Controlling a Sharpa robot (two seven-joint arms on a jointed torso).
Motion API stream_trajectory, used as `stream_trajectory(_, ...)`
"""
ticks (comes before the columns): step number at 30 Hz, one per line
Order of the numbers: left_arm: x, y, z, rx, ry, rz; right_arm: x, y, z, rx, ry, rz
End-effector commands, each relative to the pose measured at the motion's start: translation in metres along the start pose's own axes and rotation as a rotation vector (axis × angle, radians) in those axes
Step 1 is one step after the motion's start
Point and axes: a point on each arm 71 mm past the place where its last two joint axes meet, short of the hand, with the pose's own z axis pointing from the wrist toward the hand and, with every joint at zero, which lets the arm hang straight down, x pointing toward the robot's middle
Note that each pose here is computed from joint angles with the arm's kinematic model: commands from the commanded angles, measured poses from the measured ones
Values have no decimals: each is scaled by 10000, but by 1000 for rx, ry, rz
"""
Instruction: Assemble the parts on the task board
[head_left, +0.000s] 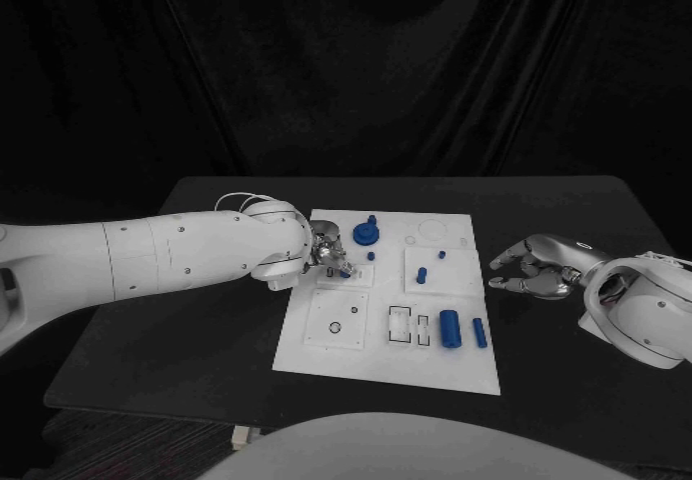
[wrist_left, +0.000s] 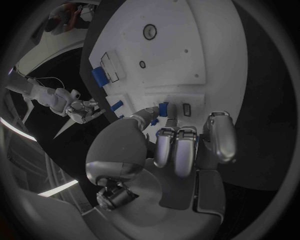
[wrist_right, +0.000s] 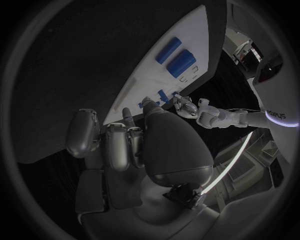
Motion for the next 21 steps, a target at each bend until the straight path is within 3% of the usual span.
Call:
stream_trajectory(1, -14, -30, -7, 16, 41, 25, 17, -8, -1, 14, 8, -1)
stream_trajectory(6, -48, -54, -11, 6, 84, 61, 18, 0, 5, 13, 8, -2)
stream_trajectory(15, -194, -102, -29, 11, 96, 91, 18, -3, 11, 15, 8, -2)
stream_trajectory(21, -242, -132, -22, 15, 126, 118, 20, 6, 23, 13, 9, -3)
